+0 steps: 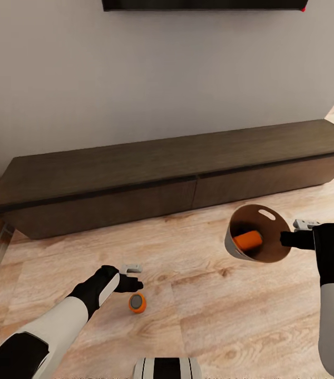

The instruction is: Put the three can of soda from the living room inside the tash can in the kitchen.

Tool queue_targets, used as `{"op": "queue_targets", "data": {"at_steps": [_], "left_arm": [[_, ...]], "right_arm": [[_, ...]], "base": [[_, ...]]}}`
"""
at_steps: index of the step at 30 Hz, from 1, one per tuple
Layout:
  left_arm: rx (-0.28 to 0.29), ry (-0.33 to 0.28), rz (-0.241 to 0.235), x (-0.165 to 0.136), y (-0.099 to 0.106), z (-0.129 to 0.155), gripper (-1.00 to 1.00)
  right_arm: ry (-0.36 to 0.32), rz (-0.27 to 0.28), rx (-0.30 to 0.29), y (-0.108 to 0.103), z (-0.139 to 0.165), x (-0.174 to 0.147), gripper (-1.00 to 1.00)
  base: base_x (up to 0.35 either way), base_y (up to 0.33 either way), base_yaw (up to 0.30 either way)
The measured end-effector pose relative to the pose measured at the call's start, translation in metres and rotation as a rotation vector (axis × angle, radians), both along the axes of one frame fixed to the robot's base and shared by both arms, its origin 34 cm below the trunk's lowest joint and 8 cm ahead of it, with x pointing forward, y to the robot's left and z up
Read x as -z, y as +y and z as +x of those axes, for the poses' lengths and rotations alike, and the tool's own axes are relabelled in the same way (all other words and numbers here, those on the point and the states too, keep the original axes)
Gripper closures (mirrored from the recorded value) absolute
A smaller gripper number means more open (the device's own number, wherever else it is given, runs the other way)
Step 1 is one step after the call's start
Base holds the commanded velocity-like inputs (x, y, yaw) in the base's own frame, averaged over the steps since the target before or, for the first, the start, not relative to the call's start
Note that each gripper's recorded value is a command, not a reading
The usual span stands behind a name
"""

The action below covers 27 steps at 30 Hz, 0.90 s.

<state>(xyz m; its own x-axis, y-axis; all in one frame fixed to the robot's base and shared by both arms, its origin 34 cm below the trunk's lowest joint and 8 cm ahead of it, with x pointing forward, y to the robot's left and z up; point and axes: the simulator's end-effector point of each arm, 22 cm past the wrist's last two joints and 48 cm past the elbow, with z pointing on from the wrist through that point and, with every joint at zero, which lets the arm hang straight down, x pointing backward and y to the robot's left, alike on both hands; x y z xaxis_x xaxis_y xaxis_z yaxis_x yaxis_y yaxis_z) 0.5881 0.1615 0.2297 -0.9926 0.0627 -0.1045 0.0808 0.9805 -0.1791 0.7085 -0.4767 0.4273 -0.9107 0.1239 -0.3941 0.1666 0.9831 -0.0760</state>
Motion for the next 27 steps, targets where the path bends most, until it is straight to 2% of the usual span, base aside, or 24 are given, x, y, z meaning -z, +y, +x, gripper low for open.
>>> {"op": "queue_targets", "data": {"at_steps": [6, 22, 27], "left_arm": [[0.001, 0.009, 0.001, 0.005, 0.0, -0.003, -1.0], [0.002, 0.034, -0.002, 0.016, -0.004, -0.012, -1.0], [0.0, 0.088, 0.011, 0.028, 0.001, -0.034, -1.0]], "right_arm": [[0.019, -0.014, -0.035, 0.008, 0.003, 0.005, 1.0], [0.048, -0.018, -0.047, 0.012, 0.0, 0.021, 1.0], [0.055, -0.013, -0.048, 0.015, -0.001, 0.027, 1.0]], "base": [[0.0, 0.0, 0.0], [0.0, 0.0, 0.0], [0.0, 0.0, 0.0]]}}
